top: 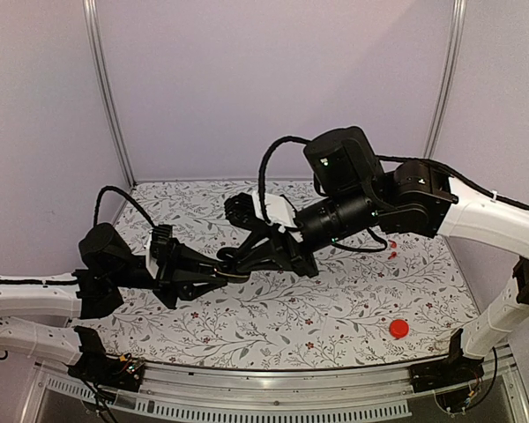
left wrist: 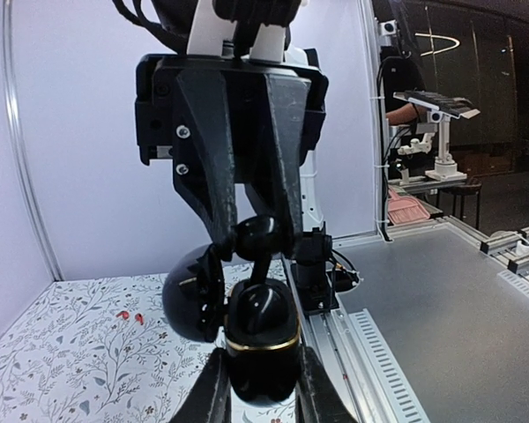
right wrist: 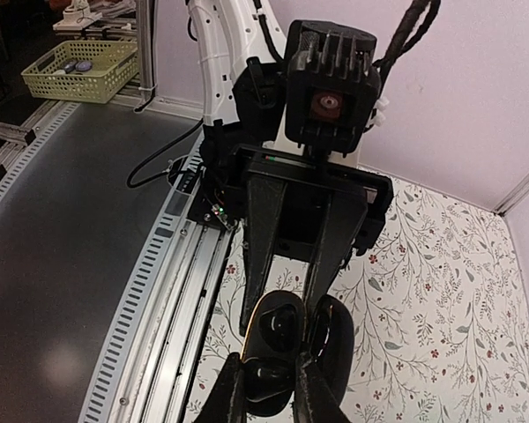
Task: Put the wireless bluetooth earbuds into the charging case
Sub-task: Pick up the right earbud from the center of the board.
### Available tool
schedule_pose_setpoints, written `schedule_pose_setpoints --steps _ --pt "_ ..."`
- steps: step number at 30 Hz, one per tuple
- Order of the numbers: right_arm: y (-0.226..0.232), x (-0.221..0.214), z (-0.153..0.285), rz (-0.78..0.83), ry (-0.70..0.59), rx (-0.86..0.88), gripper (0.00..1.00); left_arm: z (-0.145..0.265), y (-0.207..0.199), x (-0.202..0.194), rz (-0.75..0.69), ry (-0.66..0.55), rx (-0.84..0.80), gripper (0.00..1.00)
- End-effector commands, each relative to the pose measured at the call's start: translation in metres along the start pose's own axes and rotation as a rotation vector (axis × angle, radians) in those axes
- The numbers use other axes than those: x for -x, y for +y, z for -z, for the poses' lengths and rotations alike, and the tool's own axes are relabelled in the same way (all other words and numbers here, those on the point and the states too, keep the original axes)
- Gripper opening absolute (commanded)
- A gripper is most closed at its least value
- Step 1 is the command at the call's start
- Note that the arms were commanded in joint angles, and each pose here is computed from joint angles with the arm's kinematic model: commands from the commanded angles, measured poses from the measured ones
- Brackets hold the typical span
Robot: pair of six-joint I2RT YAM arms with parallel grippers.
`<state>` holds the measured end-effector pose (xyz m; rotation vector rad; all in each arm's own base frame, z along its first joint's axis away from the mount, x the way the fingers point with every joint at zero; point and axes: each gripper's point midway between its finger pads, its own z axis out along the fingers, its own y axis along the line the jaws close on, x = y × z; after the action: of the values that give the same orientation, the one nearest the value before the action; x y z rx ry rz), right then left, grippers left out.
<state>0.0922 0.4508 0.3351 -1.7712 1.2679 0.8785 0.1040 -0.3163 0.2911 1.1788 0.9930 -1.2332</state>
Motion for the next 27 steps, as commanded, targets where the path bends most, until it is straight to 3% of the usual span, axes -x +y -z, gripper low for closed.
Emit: schedule_pose_setpoints --steps 1,14,19,27 --pt "-0.002 -0.018 -0.007 0.018 0.075 -0.04 0.09 -0.001 0.001 0.015 -0.039 -0.03 -0.005 0.16" --pt "0.0 -0.017 -0.008 0.045 0.086 -0.062 0.09 -0.001 0.002 0.014 -0.041 -0.029 0.0 0.16" --pt "0.005 0.0 0.0 0.049 0.033 -0.033 0.09 -0.001 0.003 0.011 -0.031 -0.021 0.006 0.16" --pt "0.012 0.054 0.027 0.064 -0.158 -0.001 0.09 -0.003 0.012 0.0 0.006 -0.001 0.046 0.16"
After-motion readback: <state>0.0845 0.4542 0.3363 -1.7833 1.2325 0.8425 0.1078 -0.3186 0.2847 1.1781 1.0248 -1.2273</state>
